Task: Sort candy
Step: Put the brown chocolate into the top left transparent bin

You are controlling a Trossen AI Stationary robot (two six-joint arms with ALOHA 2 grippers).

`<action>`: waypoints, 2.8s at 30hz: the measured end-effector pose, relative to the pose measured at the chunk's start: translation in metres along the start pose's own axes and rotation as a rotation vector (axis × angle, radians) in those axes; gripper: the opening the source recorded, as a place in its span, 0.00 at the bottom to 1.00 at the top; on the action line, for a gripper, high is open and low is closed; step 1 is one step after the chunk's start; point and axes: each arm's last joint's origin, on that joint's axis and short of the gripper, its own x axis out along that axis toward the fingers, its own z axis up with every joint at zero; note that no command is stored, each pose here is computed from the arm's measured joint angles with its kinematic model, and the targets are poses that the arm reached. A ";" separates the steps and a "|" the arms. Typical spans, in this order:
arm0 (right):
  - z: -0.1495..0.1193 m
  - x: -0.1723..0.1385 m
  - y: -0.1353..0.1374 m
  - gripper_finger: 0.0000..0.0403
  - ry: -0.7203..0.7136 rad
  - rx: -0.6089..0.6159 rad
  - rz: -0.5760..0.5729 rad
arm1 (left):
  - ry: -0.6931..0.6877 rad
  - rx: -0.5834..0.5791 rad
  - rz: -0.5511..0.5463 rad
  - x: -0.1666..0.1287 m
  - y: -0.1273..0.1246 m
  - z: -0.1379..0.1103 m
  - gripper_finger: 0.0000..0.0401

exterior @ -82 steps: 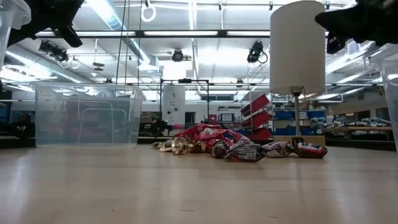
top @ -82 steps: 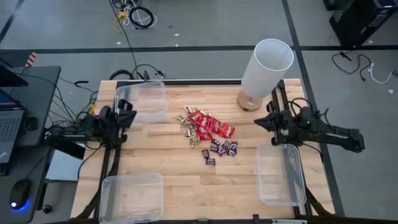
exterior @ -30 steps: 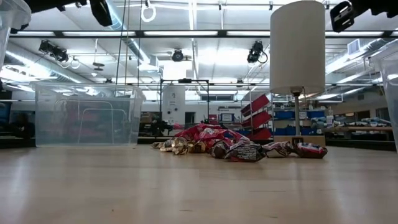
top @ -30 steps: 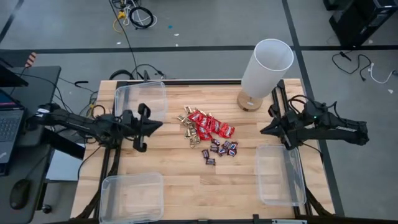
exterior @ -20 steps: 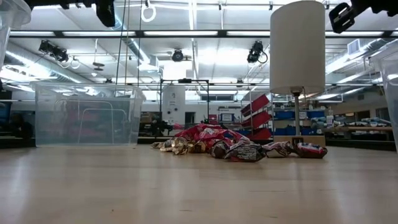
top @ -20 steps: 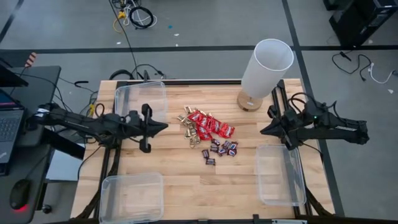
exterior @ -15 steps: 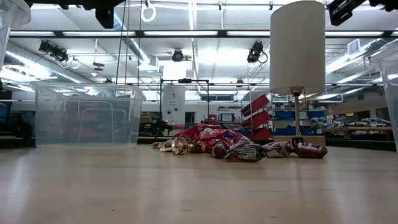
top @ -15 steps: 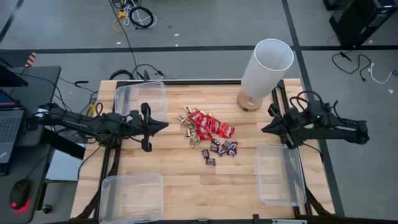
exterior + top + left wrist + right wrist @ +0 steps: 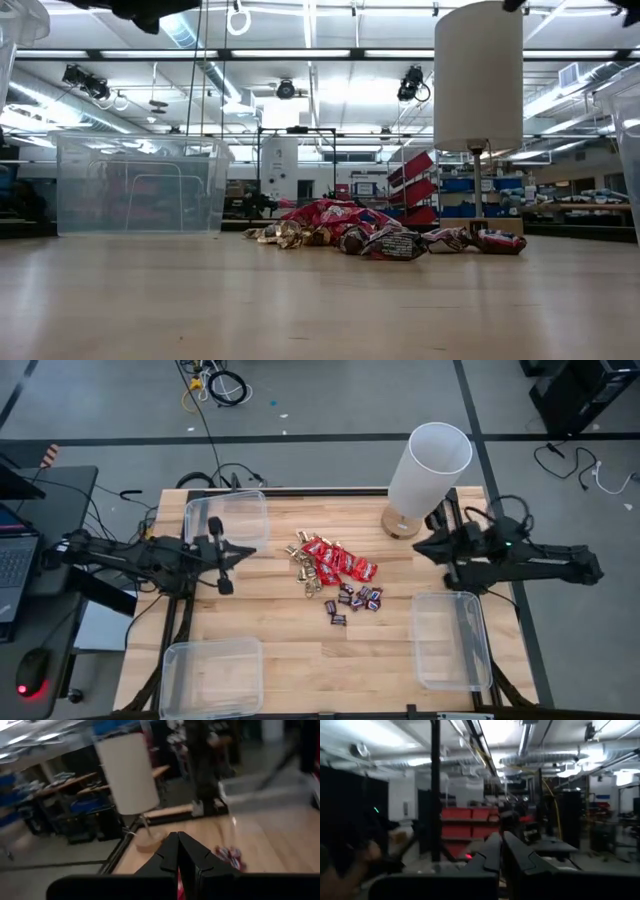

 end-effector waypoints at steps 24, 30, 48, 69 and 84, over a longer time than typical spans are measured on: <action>0.001 0.137 0.058 0.00 0.568 -0.348 -0.446 | 0.103 -0.060 0.042 0.011 -0.008 -0.014 0.02; 0.013 0.167 0.061 0.00 0.612 -0.245 -0.494 | 0.156 -0.060 0.052 0.011 -0.008 -0.019 0.02; -0.013 0.213 0.037 0.00 0.999 -0.145 -0.624 | 0.171 -0.046 0.160 0.010 -0.005 -0.020 0.02; -0.120 0.224 0.034 0.00 1.565 -0.313 -0.092 | 0.158 -0.113 0.157 0.010 -0.005 -0.019 0.02; -0.150 0.183 0.040 0.00 1.657 -0.247 -0.095 | 0.179 -0.099 0.154 0.010 -0.005 -0.021 0.02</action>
